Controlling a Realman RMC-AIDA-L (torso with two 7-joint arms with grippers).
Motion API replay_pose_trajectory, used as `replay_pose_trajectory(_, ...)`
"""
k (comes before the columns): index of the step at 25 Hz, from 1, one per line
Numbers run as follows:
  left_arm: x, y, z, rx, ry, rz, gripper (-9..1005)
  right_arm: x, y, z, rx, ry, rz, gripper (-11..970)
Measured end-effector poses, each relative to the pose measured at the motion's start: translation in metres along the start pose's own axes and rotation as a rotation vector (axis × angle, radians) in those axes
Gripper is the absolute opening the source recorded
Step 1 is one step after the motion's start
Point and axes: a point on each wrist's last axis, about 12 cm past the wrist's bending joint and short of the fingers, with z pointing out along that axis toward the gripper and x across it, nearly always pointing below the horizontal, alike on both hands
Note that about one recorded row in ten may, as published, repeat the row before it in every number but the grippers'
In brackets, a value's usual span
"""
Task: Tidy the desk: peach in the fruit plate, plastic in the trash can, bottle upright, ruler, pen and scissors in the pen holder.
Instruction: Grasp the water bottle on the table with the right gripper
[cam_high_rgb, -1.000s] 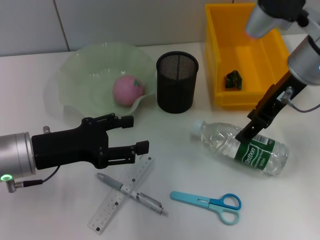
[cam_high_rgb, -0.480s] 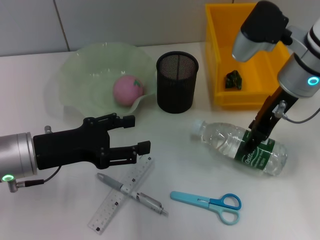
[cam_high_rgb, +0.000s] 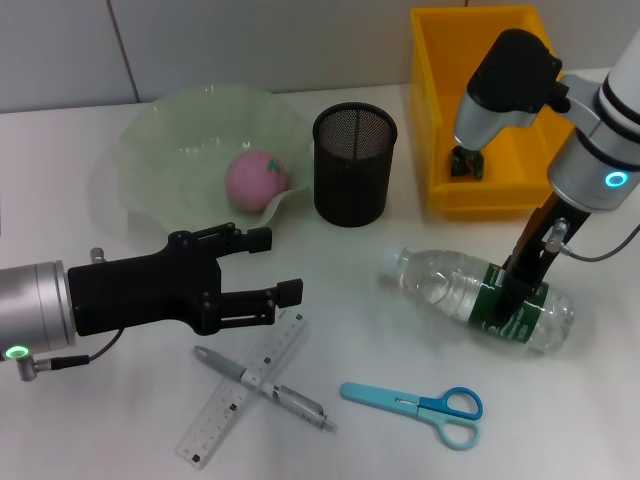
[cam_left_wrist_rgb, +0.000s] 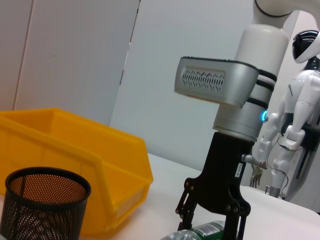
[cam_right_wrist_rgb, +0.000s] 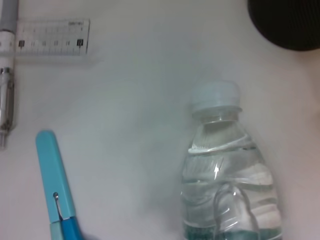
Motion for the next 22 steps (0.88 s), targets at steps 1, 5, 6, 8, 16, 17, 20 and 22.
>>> replay_pose_trajectory(1,0.000,0.000,0.000,0.000,0.000,0.000,771,0.000,0.000,0.002,0.000,0.003,-0.002,760)
replay_pose_trajectory(5,-0.003,0.001,0.000,0.001,-0.001,0.009,770,-0.002,0.002,0.007,0.004,0.011,-0.013,760)
replay_pose_trajectory(6,-0.003,0.001,0.001,0.002,-0.001,0.010,770,-0.002,0.002,0.008,0.005,0.014,-0.015,760)
replay_pose_trajectory(8,-0.003,0.001,0.001,0.002,-0.001,0.011,769,-0.003,0.003,0.011,0.005,0.019,-0.018,761)
replay_pose_trajectory(16,-0.003,0.001,0.001,0.002,-0.002,0.011,768,-0.005,0.002,0.017,0.011,0.015,-0.021,761)
replay_pose_trajectory(17,-0.003,0.001,0.001,0.001,-0.003,0.011,767,-0.005,0.003,0.017,0.010,0.015,-0.025,761)
replay_pose_trajectory(20,-0.004,0.001,0.001,-0.001,-0.008,0.011,767,-0.007,0.005,0.020,0.009,0.020,-0.040,761)
replay_pose_trajectory(22,-0.004,0.001,0.001,-0.003,-0.011,0.011,766,-0.008,0.006,0.022,0.011,0.025,-0.045,762)
